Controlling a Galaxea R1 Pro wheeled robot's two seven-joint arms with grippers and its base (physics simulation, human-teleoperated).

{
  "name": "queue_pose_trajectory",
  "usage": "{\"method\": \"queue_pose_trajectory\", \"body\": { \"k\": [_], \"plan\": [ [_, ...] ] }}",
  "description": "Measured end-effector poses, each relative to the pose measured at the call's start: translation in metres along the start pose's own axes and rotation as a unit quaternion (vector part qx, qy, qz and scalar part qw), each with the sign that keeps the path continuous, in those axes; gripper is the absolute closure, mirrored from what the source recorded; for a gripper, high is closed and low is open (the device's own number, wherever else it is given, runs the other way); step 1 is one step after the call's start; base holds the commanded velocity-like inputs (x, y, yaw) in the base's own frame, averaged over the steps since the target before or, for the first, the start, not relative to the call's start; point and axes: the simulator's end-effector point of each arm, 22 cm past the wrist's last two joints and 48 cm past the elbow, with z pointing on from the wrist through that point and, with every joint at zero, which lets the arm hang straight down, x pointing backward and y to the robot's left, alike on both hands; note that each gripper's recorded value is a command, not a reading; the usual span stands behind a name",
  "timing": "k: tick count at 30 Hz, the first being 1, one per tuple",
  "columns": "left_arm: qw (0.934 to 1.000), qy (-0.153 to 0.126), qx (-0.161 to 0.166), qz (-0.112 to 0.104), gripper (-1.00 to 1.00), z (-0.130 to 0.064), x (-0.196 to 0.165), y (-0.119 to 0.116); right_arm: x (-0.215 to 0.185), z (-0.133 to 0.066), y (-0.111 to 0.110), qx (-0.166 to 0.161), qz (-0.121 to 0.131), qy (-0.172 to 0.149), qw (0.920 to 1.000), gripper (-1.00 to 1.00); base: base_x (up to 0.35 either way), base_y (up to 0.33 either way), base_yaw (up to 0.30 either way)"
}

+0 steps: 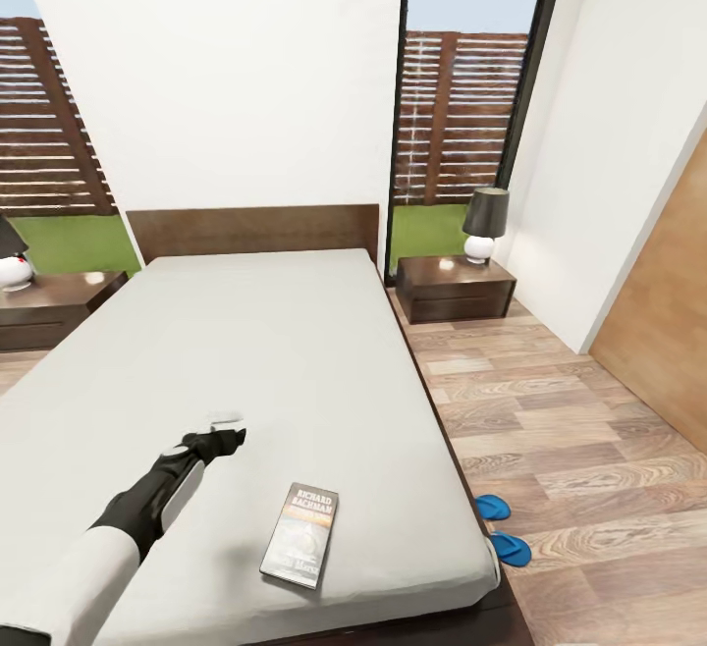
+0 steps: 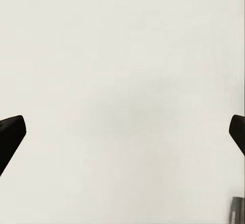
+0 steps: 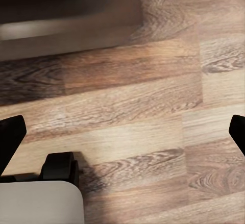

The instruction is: In the bedroom, move the book from the bed onto either nightstand, and place the two sandals side by side next to the bed.

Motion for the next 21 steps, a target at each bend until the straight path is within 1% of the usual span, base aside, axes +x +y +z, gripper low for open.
{"method": "queue_pose_trajectory", "body": {
  "k": [2,7,8,13,14,17,20,21],
  "plan": [
    [1.0,0.005,0.001,0.0,-1.0,0.002,0.0,-0.011,0.0,0.0,0.0,0.0,0.0,0.0,1.0,-1.0,0.001,0.001,0.0],
    [0.9999,0.012,0.0,0.001,-1.0,0.005,0.0,-0.028,0.0,0.0,-0.002,0.001,0.0,0.0,1.0,-1.0,0.0,0.0,0.0],
    [0.9999,0.012,0.0,0.001,-1.0,0.005,0.0,-0.028,0.0,0.0,-0.002,0.001,0.0,0.0,1.0,-1.0,0.0,0.0,0.0],
    [0.9997,0.021,0.014,-0.001,-1.0,0.004,0.002,-0.057,0.0,0.0,-0.005,0.003,0.0,0.0,1.0,-1.0,0.0,0.0,0.0],
    [0.9997,0.021,0.014,-0.001,-1.0,0.004,0.002,-0.057,0.0,0.0,-0.005,0.003,0.0,0.0,1.0,-1.0,0.0,0.0,0.0],
    [0.9991,0.035,0.023,-0.001,-1.0,0.003,0.008,-0.073,0.0,0.0,-0.004,0.003,0.0,0.0,1.0,-1.0,0.0,0.0,0.0],
    [0.9985,0.05,0.024,0.001,-1.0,0.001,0.013,-0.081,0.0,0.0,-0.004,0.002,-0.001,0.0,1.0,-1.0,0.0,0.0,0.0],
    [0.9985,0.05,0.024,0.001,-1.0,0.001,0.013,-0.081,0.0,0.0,-0.004,0.002,-0.001,0.0,1.0,-1.0,0.0,0.0,0.0]
  ]
}}
